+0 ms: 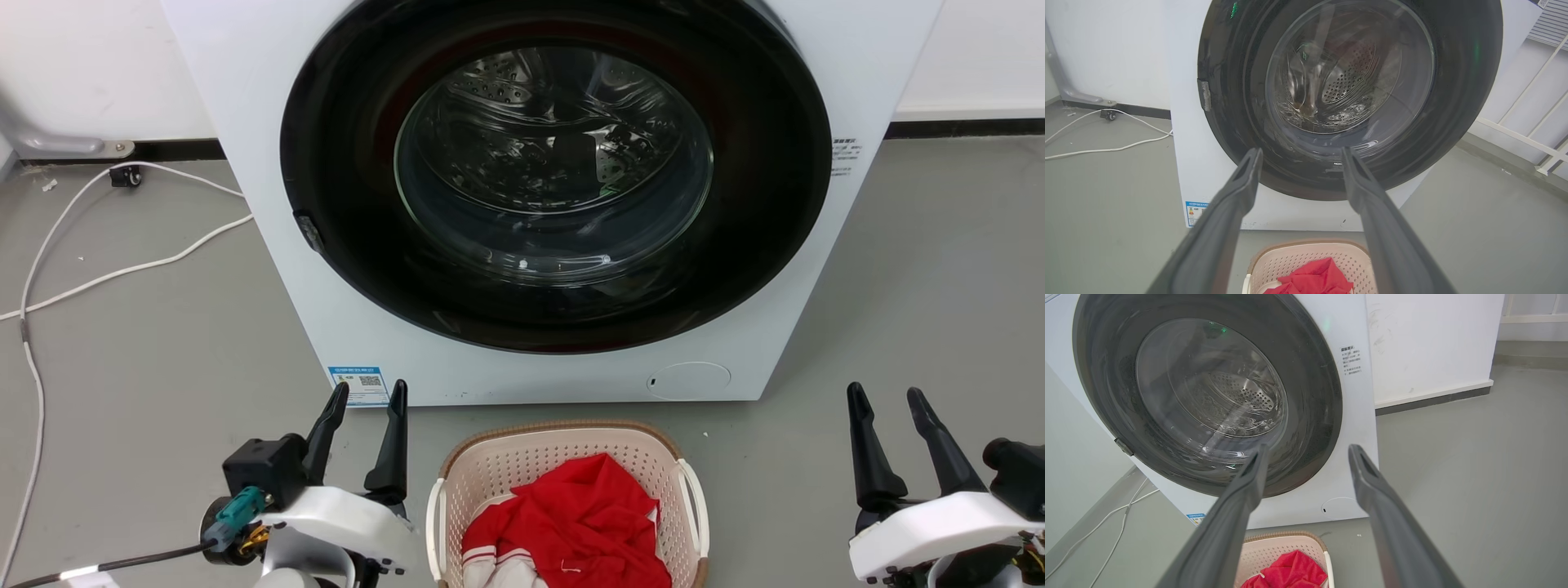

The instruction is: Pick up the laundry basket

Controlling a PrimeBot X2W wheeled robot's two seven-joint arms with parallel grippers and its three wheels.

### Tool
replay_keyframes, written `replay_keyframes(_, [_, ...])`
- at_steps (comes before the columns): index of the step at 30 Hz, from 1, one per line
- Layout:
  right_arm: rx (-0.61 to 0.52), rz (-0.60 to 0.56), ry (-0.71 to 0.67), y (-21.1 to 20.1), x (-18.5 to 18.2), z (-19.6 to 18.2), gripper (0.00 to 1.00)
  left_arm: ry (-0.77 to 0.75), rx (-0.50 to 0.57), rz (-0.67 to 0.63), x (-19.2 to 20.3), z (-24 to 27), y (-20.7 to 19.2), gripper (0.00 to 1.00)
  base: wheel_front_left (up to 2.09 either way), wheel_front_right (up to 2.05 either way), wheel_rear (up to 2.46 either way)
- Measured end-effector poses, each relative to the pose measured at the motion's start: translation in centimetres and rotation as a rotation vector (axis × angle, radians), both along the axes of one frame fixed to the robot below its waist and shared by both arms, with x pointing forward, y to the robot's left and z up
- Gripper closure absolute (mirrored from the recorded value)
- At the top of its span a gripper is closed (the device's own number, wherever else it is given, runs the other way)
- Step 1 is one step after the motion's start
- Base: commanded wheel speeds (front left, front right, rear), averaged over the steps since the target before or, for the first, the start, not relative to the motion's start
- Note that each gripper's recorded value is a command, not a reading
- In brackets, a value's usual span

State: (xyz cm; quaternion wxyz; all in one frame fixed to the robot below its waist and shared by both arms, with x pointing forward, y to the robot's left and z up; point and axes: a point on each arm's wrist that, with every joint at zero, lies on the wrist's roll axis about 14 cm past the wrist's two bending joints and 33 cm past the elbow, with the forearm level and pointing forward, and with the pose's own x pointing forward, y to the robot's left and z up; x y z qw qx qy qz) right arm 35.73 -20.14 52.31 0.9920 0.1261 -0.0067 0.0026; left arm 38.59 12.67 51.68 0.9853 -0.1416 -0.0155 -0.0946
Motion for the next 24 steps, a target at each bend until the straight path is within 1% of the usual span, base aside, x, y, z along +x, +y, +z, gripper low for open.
replay_keyframes(8, [-0.070,0.000,-0.005,-0.01,-0.17,0.29,0.00,-0.019,0.073,-0.014,-0.09,-0.08,-0.54,0.00,0.00,0.00,0.00])
replay_keyframes(24, [-0.167,-0.004,-0.004,-0.15,-0.54,0.32,0.00,-0.057,0.196,-0.021,-0.16,-0.24,-1.04,0.00,0.00,0.00,0.00])
